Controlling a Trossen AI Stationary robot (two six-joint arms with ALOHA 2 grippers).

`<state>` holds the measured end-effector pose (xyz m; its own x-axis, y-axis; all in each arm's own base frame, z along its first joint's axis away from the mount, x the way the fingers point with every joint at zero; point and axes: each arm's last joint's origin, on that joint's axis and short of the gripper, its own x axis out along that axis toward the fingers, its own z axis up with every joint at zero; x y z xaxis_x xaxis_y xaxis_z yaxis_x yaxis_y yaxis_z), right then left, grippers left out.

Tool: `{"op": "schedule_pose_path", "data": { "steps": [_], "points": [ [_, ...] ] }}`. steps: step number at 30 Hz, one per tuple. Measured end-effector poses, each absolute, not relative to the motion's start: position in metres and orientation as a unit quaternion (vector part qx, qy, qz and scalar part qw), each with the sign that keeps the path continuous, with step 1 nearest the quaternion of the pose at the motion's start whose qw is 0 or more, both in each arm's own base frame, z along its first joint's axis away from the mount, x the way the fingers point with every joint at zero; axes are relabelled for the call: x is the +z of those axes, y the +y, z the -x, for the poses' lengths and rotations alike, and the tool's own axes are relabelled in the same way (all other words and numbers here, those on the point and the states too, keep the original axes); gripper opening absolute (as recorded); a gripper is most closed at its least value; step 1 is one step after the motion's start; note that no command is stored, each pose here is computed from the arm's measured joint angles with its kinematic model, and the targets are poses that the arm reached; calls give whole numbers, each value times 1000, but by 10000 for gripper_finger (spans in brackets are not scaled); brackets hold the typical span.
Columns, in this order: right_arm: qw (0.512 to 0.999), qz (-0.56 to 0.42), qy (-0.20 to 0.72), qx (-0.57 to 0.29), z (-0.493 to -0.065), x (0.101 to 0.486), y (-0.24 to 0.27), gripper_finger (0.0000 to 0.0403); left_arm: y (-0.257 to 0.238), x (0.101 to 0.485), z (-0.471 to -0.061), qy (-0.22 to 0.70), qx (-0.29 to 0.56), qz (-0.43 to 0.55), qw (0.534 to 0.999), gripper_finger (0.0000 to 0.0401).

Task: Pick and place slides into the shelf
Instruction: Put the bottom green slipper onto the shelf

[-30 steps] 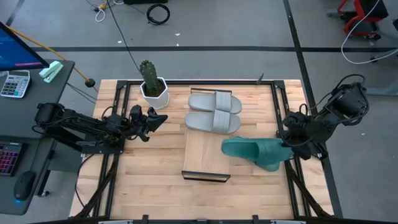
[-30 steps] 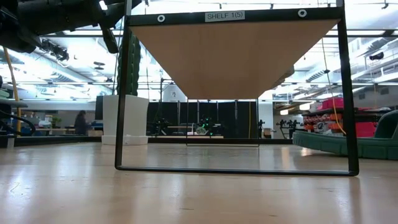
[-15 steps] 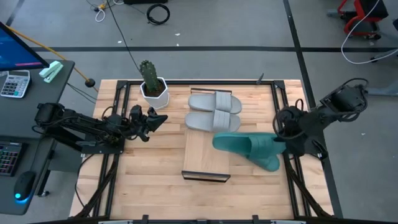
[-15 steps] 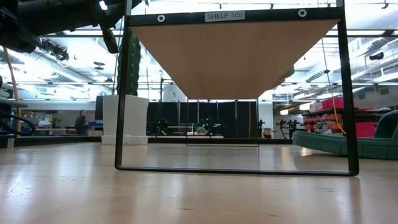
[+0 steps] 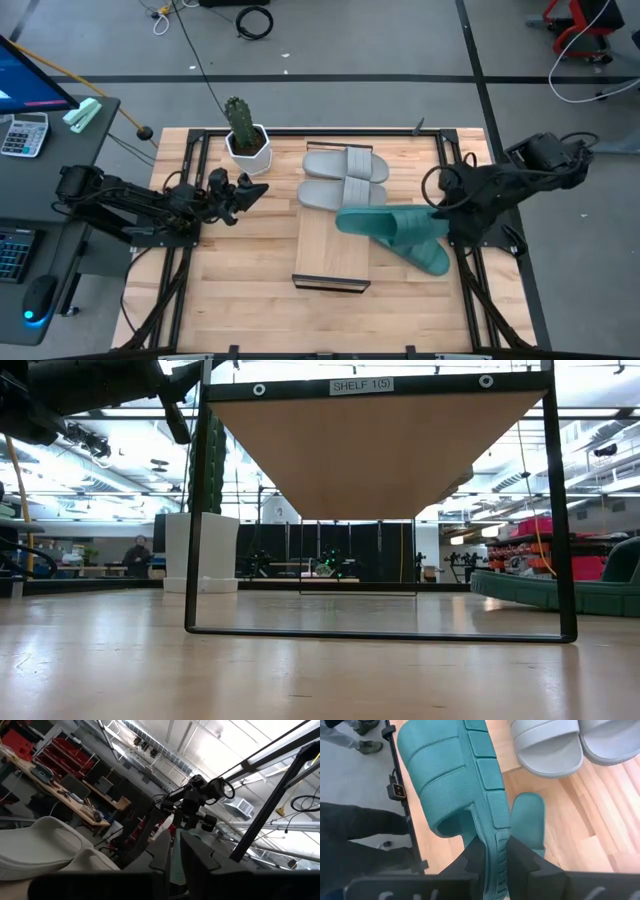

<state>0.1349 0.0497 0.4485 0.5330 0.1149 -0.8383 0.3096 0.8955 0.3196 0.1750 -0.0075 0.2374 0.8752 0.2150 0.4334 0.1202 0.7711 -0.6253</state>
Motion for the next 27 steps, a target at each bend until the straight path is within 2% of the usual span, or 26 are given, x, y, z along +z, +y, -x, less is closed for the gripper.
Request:
{"op": "schedule_pose_path", "data": {
  "steps": [11,18,27],
  "points": [
    [847,-222,481,-49,-140,449,43,49,-8,250,-179,-263,25,312,913,75],
    [866,-211,452,-37,-147,452,40,49,-8,260,-182,-272,25,303,913,86],
    [895,-192,397,-71,-157,458,24,49,-9,280,-188,-289,33,261,921,87]
  ]
}}
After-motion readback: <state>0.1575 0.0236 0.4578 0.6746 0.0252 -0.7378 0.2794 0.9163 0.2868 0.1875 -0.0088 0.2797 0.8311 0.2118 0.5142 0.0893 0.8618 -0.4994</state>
